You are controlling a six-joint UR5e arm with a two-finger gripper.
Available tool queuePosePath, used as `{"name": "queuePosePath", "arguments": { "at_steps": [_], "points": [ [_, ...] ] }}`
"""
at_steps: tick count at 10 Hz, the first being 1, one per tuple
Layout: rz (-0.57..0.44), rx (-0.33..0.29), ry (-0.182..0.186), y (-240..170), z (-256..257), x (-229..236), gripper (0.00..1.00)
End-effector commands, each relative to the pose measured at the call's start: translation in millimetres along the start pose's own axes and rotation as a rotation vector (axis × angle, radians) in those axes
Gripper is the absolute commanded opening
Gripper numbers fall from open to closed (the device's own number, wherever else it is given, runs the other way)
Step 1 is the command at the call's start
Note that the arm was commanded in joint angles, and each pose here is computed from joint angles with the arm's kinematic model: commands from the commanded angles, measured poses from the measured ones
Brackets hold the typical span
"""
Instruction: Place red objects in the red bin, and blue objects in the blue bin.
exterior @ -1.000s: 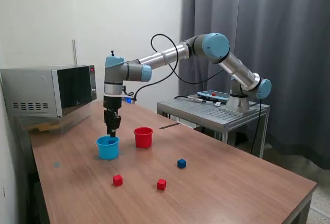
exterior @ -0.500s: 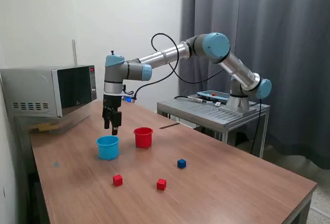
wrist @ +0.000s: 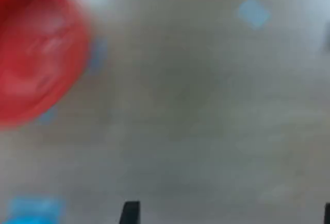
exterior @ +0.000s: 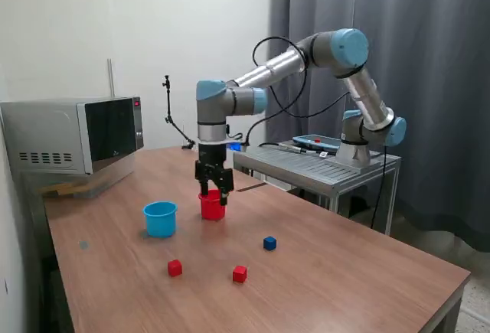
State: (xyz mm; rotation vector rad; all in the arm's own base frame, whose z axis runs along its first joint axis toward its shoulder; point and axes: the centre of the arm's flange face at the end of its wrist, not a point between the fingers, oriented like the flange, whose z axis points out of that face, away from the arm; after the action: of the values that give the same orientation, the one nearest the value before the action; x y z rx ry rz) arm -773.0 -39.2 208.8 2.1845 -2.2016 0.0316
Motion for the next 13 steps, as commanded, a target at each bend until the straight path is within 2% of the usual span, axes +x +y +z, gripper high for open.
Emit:
{"name": "queuePosePath", "arguments": {
  "at_steps": [1,3,5,7,8,9,10,12,13],
  "points": [
    [0.105,0.040,-0.015,-44.6,-6.9,72.3,1.00],
    [0.085,0.079,-0.034,-65.6,8.9,107.6,1.00],
    [0.145,0.141,-0.035,-94.5,39.3,126.7,1.00],
    [0.126,0.124,-0.020,-118.8,66.6,129.6,1.00],
    [0.040,0.141,-0.015,-126.5,74.2,128.9,1.00],
    [-0.105,0.153,0.011,-130.1,77.9,130.1,1.00],
    [-0.204,0.143,0.055,-126.5,73.5,134.1,1.00],
    [-0.283,0.133,0.065,-121.8,71.3,135.0,1.00],
    [-0.291,0.134,0.064,-121.3,72.2,132.8,1.00]
  ]
}}
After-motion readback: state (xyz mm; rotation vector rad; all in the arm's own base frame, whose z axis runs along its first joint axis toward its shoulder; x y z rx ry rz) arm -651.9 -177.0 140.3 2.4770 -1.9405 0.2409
